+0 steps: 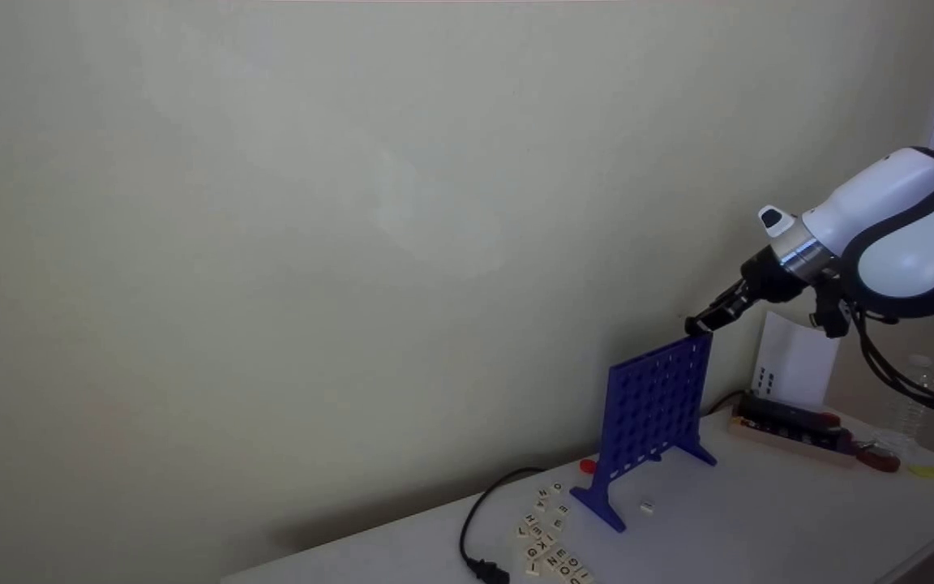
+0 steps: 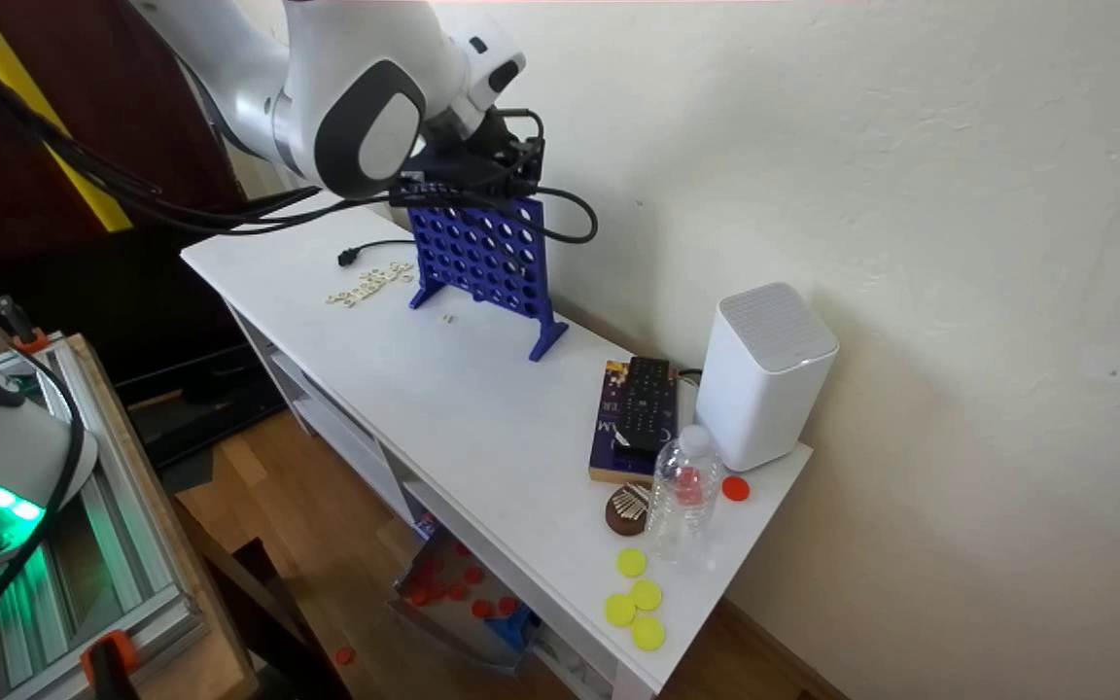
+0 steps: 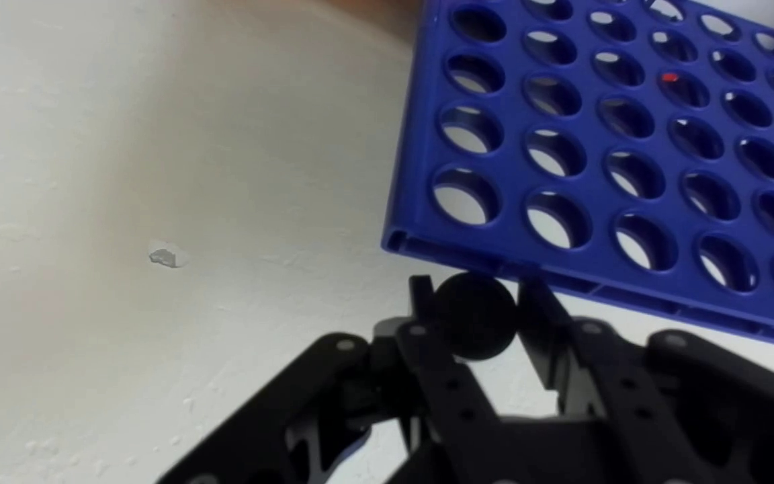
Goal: Put the black chip in the blue gameboard.
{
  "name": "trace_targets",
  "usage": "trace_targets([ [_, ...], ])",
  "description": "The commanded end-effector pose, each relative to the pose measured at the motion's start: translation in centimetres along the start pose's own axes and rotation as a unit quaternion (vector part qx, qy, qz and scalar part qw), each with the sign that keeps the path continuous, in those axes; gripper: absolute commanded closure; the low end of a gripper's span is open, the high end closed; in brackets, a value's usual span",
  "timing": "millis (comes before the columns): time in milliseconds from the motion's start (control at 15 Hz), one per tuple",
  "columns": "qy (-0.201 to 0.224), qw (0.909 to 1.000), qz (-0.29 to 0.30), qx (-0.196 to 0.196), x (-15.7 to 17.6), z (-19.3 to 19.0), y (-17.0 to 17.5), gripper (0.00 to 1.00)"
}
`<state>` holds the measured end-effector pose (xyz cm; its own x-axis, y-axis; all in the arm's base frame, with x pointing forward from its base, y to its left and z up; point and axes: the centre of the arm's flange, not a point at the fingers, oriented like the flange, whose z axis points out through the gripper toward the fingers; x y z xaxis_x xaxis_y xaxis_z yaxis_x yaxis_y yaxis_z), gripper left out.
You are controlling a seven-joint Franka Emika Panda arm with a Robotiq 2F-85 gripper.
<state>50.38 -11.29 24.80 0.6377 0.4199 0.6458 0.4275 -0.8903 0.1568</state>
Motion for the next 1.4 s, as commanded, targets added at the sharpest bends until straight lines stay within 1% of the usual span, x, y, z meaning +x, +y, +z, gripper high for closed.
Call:
trace_targets([
  [0,0.020,0.9998,0.003,-0.008,-0.01,-0.64,0.10,0.90],
  [200,0.025,0.9996,0.005,-0.010,0.17,-0.85,0.10,0.90],
  [333,0.016,0.9998,0.004,-0.007,0.17,-0.87,-0.02,0.90],
  [667,0.010,0.9999,0.009,-0.003,0.17,-1.04,-0.41,0.90],
  [1333,-0.006,0.9993,0.037,-0.005,0.07,-1.05,-0.10,0.90],
])
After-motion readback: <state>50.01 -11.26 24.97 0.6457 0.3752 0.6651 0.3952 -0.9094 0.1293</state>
